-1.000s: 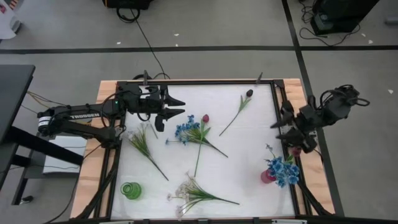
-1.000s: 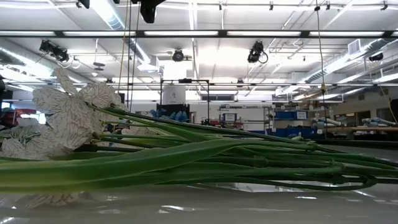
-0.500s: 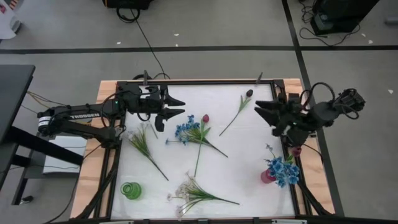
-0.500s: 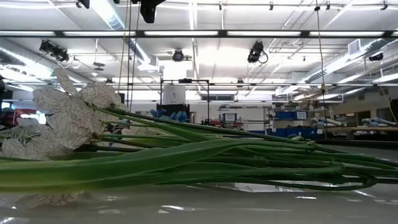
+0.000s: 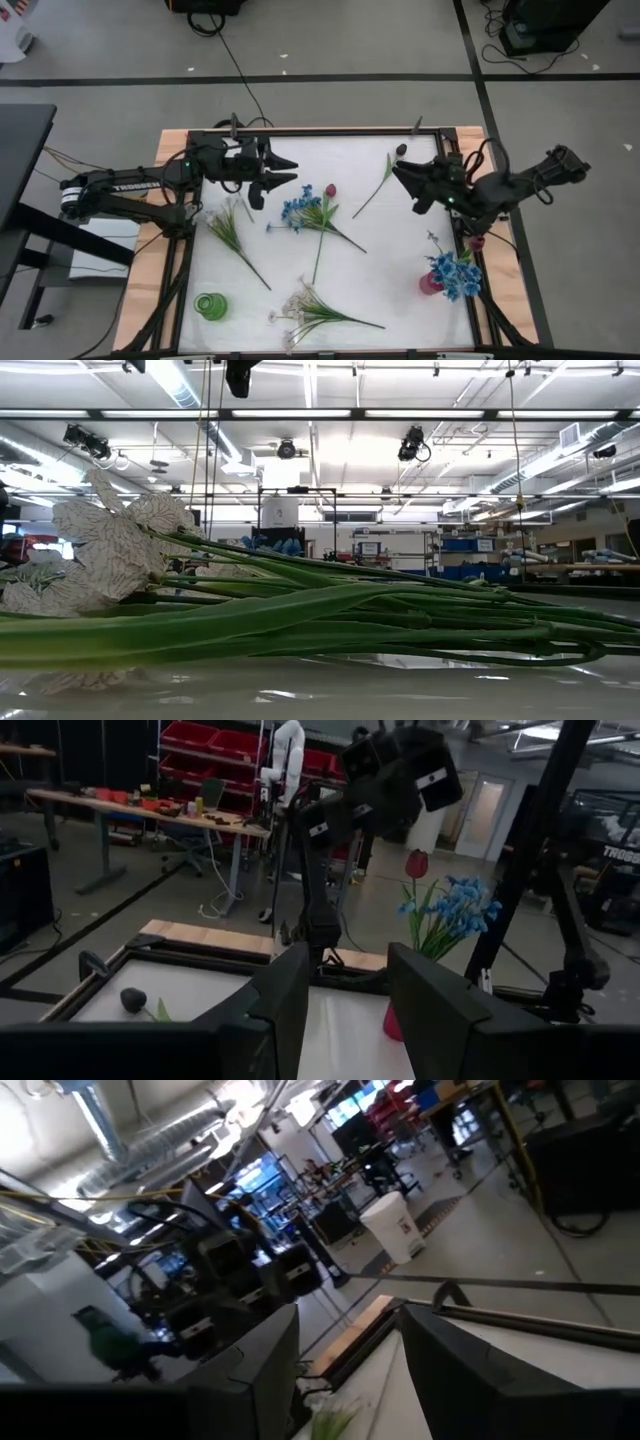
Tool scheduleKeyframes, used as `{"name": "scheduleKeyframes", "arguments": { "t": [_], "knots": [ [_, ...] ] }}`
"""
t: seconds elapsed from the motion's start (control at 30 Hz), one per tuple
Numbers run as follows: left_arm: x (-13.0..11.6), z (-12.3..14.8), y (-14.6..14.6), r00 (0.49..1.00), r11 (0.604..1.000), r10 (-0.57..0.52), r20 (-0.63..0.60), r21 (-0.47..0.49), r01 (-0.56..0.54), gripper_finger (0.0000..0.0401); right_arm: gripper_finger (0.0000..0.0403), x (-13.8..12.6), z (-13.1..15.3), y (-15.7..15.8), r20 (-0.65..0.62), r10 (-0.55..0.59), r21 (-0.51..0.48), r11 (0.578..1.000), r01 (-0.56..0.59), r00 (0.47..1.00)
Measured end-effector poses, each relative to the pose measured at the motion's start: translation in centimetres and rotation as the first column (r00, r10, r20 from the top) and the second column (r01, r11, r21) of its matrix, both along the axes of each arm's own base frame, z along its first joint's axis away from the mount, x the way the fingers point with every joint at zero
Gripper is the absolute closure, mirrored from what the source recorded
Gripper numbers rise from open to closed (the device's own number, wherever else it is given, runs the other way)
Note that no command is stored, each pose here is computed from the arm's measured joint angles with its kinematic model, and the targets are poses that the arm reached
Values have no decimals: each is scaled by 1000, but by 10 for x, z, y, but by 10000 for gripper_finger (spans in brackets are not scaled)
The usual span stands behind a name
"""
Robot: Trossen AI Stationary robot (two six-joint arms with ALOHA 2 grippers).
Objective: Sort flowers into vase by color
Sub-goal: Put the red tulip flower into the red flower vase
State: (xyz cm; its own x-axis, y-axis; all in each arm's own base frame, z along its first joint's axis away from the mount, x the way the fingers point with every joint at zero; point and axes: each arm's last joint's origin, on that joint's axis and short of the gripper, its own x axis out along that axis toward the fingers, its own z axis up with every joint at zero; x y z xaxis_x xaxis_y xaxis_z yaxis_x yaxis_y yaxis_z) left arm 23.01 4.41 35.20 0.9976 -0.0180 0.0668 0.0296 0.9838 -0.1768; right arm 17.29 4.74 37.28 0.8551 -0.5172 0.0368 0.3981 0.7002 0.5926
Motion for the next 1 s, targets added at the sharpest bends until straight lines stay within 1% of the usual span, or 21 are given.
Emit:
{"name": "scheduleKeyframes", "arguments": {
  "t": [0.07,0.2,0.27,0.37,0.43,0.5,0.57,0.67,0.77,0.8,0.9,0.97,1.0],
  "knots": [
    [0,2,0,1000,1000,-1,20,-24,2,257,221,2,-1,-4,-8,-23,-4,1000,23,1000],
    [0,4,1,999,982,36,34,-185,-29,257,230,6,-5,-18,-59,-85,-37,996,83,995],
    [0,4,2,999,976,43,34,-214,-34,257,234,8,-8,-30,-89,-117,-46,993,113,989],
    [0,4,0,999,973,41,34,-228,-32,257,240,12,-13,-49,-113,-145,-18,989,144,983],
    [4,0,2,997,955,78,14,-288,-71,257,241,14,-15,-63,-127,-136,9,990,138,983],
    [13,-9,3,991,924,125,-38,-359,-130,257,241,16,-18,-76,-138,-113,37,992,119,984],
    [27,-25,6,981,894,162,-108,-406,-192,257,241,17,-22,-88,-158,-93,64,993,104,983],
    [53,-54,9,964,840,168,-207,-481,-250,257,241,18,-28,-102,-197,-71,100,991,92,978],
    [76,-87,10,939,773,148,-310,-556,-306,257,241,19,-35,-113,-241,-49,136,987,84,969],
    [82,-95,10,928,756,143,-344,-567,-327,257,241,19,-37,-115,-257,-36,147,986,76,966],
    [100,-112,8,901,724,120,-416,-585,-366,262,241,19,-42,-121,-291,-14,178,982,68,957],
    [110,-124,7,871,702,106,-479,-584,-406,269,241,19,-45,-123,-302,-3,203,977,67,953],
    [116,-130,7,848,692,99,-521,-576,-435,274,241,19,-46,-124,-304,-2,209,976,68,953]
  ]
}}
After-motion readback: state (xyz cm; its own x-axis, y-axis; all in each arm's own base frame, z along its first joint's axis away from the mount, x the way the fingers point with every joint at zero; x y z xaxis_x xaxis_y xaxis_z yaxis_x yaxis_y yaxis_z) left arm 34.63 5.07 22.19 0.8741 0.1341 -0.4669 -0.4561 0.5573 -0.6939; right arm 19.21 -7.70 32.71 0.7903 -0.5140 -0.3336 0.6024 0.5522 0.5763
